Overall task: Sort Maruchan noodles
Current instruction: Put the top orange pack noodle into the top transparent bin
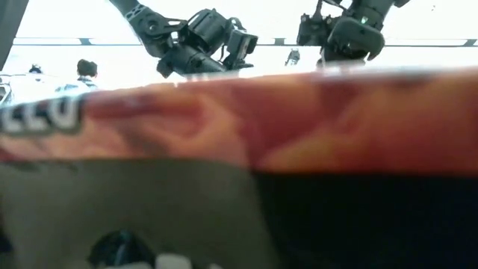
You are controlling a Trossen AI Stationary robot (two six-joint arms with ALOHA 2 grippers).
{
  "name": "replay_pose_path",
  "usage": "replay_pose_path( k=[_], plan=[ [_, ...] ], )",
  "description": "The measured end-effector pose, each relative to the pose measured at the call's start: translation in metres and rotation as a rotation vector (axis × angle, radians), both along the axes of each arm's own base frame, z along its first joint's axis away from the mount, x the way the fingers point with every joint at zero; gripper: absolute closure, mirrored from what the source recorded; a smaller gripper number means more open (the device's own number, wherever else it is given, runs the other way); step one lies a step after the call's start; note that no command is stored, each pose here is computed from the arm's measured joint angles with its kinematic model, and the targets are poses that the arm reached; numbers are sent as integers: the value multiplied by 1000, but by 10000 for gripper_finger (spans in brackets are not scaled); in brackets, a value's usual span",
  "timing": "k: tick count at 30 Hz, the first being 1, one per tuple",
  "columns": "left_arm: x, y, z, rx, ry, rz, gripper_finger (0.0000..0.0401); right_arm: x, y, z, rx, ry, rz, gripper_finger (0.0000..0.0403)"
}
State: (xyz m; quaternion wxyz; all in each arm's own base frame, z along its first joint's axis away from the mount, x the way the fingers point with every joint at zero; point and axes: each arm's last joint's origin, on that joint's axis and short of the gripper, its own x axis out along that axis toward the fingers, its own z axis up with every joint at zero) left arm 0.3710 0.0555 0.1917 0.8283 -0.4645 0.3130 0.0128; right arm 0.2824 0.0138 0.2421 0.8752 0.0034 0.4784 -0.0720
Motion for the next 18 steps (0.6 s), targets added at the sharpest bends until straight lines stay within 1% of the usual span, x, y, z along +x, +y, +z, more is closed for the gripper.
replay_pose_path(
  k=[4, 8, 14, 18],
  plan=[
    [-2, 9, 18, 72, 7, -26, 282, -5, 0, 10, 2, -36, 0, 195],
    [2, 16, 46, 195, 13, -72, 282, -9, -1, 15, 3, -60, 0, 195],
    [7, 22, 99, 457, 68, -116, 282, -8, -1, 12, 1, -39, 0, 195],
    [2, 28, 129, 650, 137, -118, 282, -7, -1, 5, -4, -1, 0, 195]
  ],
)
